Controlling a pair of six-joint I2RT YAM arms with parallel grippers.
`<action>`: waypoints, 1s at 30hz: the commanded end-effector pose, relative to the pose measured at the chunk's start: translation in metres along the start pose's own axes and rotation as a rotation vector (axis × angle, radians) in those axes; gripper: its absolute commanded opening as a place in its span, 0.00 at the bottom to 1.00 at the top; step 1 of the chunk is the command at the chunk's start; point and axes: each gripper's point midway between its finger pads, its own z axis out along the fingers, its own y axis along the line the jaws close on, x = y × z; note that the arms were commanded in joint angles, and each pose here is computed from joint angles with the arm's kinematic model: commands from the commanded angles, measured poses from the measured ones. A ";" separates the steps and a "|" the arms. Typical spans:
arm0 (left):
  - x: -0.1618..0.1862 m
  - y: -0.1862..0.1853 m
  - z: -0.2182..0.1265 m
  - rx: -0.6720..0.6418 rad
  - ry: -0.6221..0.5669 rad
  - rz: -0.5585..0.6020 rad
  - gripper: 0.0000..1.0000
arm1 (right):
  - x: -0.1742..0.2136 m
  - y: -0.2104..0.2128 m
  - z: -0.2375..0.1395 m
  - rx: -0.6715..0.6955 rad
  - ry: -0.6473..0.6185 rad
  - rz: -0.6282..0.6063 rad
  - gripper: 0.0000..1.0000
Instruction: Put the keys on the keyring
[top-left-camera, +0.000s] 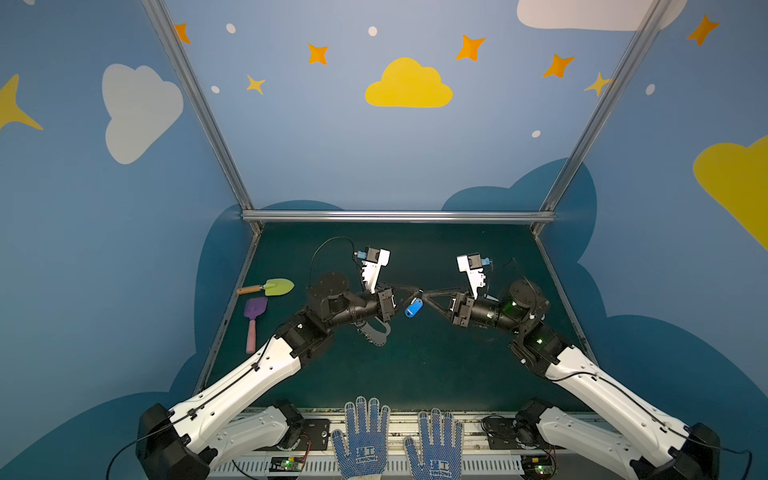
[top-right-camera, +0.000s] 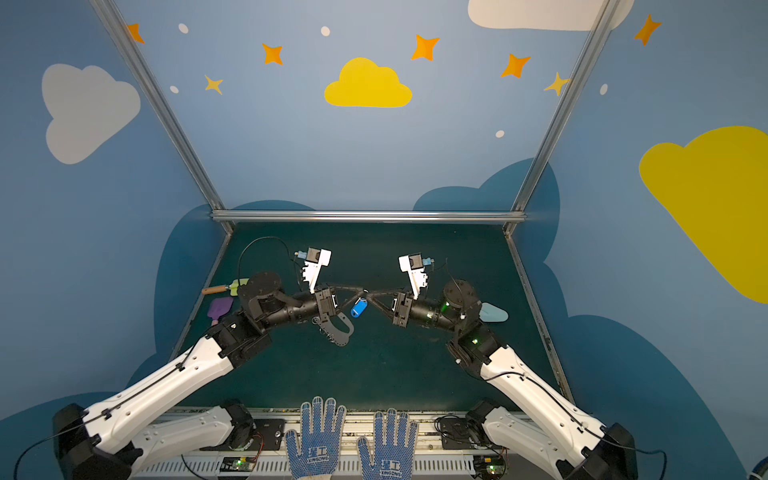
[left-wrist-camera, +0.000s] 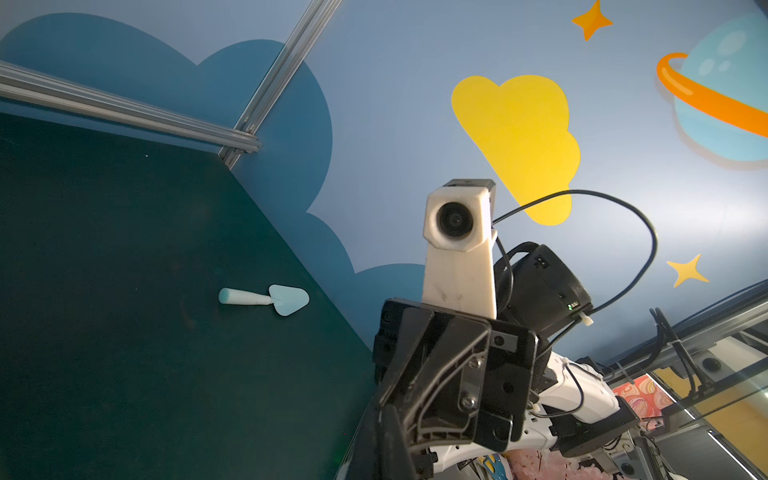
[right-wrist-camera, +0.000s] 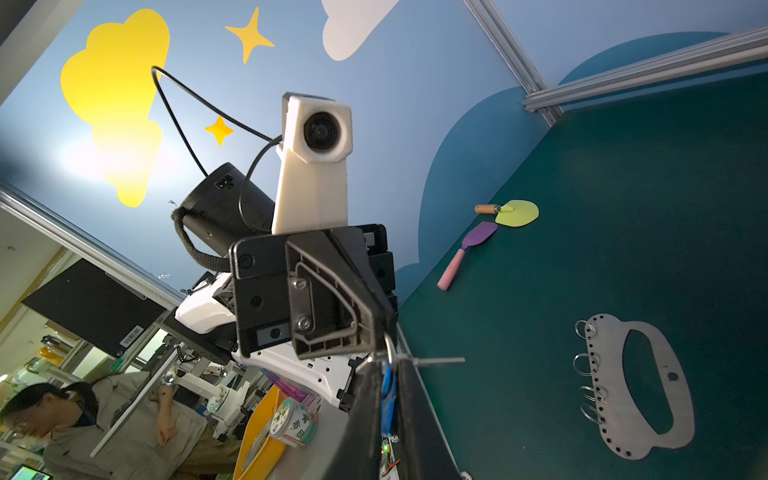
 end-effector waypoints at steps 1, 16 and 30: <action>-0.001 -0.002 0.002 0.016 -0.010 0.000 0.04 | -0.003 0.010 0.005 -0.060 0.003 -0.011 0.08; -0.009 0.003 -0.003 -0.029 -0.059 -0.002 0.04 | 0.018 -0.004 -0.003 0.085 0.056 -0.118 0.37; -0.012 0.000 -0.003 -0.018 -0.066 -0.012 0.04 | 0.028 -0.011 0.018 0.288 0.060 -0.329 0.13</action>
